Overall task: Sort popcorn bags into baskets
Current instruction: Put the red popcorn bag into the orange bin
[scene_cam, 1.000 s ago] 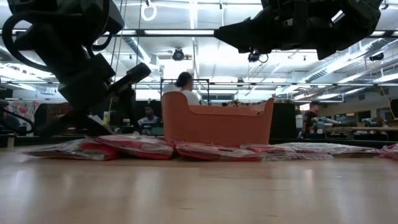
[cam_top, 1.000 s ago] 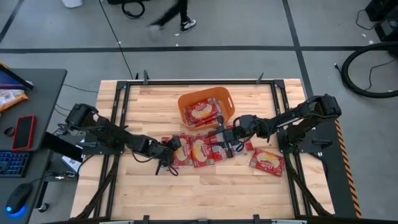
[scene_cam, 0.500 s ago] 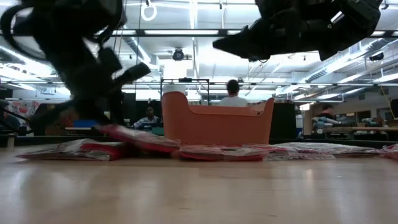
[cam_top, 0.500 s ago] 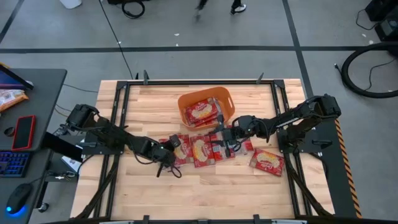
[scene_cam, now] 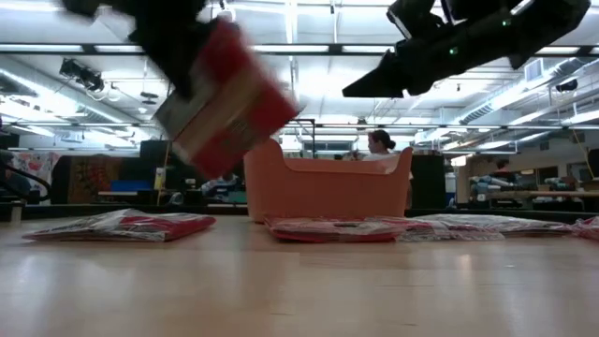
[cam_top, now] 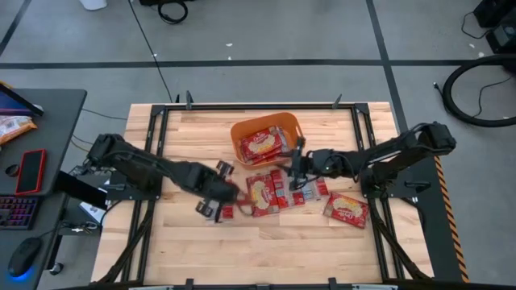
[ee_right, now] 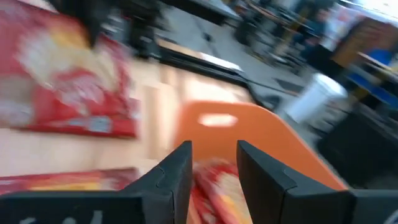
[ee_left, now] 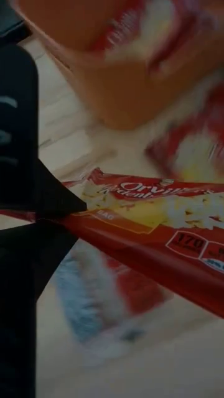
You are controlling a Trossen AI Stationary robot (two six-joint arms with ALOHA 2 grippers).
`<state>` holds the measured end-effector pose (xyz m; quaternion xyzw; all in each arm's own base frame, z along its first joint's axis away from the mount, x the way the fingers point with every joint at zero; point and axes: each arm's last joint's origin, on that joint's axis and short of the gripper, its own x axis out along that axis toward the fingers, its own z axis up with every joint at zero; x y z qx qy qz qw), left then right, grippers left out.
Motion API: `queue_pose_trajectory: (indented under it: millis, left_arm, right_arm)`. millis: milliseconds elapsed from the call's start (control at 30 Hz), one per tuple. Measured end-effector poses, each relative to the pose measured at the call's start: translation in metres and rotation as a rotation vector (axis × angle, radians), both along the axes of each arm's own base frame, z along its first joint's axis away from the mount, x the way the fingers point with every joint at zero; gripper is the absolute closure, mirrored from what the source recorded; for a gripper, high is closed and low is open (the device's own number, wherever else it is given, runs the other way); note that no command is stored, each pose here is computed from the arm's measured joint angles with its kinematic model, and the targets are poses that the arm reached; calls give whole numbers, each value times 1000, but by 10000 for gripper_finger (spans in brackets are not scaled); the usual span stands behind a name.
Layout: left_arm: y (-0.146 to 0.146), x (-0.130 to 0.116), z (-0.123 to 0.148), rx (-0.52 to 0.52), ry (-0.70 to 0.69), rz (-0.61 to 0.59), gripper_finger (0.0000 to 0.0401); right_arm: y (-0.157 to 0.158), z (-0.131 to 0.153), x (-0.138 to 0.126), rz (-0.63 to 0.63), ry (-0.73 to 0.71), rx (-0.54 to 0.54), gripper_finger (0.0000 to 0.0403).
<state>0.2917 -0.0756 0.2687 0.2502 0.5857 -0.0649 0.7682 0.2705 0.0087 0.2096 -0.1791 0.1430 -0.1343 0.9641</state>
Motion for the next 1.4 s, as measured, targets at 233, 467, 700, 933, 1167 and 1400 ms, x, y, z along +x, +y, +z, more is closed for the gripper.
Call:
queue_pose_trajectory:
  millis: [233,467,700,933,1167,1400]
  left_arm:
    - [41,27,54,-280,-280,422,378]
    - [81,51,66,-325,-529,532,378]
    - [130,68,44,-227,-550,690,378]
    - [160,88,-8,-137,-451,888,378]
    - [162,97,-35,-7,-394,907,375]
    - [153,100,-33,61,-410,869,316]
  right_arm:
    - [-5,14,-16,-268,-17,-14,273]
    - [0,22,-30,-477,-20,-82,273]
    - [3,20,-45,-737,2,-165,273]
    - [2,18,-47,-775,11,-174,273]
    - [2,17,-46,-727,19,-153,273]
    - [2,17,-45,-705,23,-144,273]
